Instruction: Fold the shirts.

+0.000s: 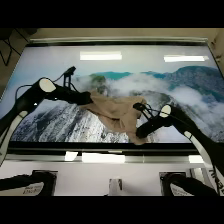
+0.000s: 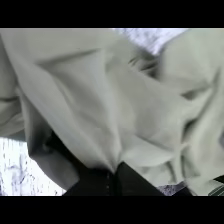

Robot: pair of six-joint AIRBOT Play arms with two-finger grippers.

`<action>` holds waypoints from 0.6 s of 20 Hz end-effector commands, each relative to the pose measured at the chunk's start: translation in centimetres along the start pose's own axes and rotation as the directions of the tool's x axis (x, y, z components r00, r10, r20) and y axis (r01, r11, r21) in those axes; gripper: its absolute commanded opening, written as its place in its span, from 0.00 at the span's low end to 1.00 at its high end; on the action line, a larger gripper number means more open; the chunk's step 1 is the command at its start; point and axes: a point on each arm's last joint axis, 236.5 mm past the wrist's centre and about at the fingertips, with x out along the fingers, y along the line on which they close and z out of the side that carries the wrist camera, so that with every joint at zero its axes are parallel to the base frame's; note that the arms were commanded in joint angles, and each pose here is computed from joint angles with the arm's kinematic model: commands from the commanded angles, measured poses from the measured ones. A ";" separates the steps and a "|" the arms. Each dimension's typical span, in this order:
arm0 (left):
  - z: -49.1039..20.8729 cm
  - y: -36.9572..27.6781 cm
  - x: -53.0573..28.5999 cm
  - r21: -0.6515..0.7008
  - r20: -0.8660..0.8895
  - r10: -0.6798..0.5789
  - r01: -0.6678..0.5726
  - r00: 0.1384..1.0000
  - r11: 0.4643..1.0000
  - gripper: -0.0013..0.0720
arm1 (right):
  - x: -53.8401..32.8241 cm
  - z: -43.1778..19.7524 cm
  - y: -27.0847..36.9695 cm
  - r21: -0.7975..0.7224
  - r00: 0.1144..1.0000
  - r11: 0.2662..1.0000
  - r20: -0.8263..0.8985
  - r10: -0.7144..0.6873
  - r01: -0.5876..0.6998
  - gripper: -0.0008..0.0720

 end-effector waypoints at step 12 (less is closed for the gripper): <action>8.8 -22.7 -53.7 0.341 0.932 -0.292 -0.245 0.217 0.908 0.06 | -53.9 1.5 9.6 0.280 0.093 0.413 0.722 -0.686 0.867 0.05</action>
